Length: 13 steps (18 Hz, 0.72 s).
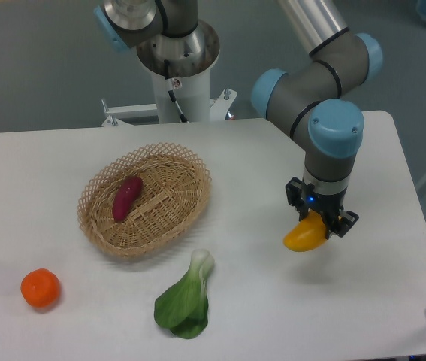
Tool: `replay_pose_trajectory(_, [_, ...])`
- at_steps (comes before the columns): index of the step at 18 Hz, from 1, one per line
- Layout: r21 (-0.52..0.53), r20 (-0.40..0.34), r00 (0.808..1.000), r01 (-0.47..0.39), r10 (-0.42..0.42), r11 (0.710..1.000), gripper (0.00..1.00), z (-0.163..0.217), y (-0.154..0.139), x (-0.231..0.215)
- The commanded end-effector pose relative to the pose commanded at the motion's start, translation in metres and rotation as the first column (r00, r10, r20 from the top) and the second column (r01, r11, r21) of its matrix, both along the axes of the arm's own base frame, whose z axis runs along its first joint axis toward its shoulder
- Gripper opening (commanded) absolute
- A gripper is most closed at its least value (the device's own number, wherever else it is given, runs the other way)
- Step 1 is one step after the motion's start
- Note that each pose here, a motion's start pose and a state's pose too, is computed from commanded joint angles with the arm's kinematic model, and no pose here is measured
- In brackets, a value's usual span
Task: Place the mango on the table
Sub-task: 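Lower the held yellow mango toward the table with the gripper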
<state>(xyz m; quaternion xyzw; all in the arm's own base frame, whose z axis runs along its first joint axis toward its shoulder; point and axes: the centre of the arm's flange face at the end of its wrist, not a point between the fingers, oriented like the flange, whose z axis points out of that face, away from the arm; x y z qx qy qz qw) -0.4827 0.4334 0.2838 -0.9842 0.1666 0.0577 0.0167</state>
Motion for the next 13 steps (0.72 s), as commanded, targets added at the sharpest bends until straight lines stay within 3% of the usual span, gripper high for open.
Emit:
replay_pose_trajectory(6, [-0.008, -0.001, 1.000, 0.007, -0.007, 1.000, 0.37, -0.029, -0.013, 0.015])
replay_pose_trajectory(9, [-0.046, -0.037, 0.995, 0.093, -0.095, 0.995, 0.37, -0.045, -0.028, 0.026])
replay_pose_trajectory(13, [-0.070, -0.016, 0.985, 0.169, -0.171, 0.983, 0.37, -0.055, -0.052, 0.019])
